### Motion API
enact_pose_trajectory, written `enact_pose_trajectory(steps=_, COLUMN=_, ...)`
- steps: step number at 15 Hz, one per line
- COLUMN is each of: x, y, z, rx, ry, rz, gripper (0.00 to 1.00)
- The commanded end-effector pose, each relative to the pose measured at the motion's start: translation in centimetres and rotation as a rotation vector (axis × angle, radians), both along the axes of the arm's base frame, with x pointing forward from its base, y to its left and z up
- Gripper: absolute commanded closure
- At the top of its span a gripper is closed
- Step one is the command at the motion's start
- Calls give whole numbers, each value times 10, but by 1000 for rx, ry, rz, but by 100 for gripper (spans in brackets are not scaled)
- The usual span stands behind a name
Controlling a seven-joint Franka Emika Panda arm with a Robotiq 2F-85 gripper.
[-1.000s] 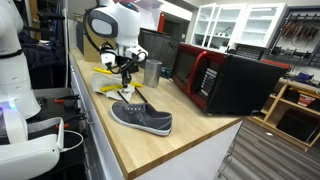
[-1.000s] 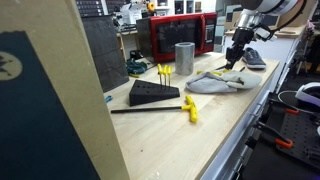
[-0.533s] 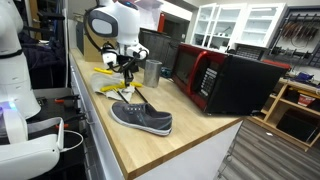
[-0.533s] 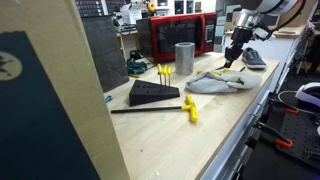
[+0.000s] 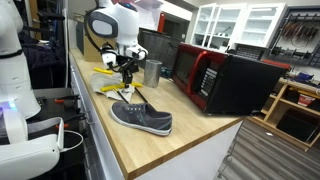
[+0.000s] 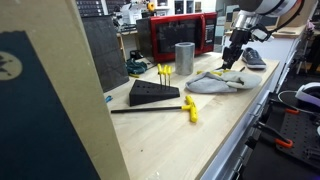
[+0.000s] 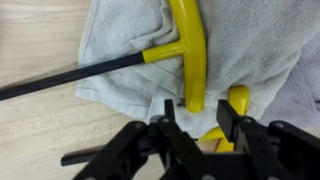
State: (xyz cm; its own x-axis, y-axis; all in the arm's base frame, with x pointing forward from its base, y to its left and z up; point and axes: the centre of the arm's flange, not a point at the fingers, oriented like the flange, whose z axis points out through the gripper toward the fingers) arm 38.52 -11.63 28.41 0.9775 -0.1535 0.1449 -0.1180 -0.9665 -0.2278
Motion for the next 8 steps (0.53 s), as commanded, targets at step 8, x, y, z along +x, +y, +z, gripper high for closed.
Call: enact_pose_trajectory(steps=8, x=-3, y=5, z=-2, rx=-8, ry=8, rz=-11, gripper=95)
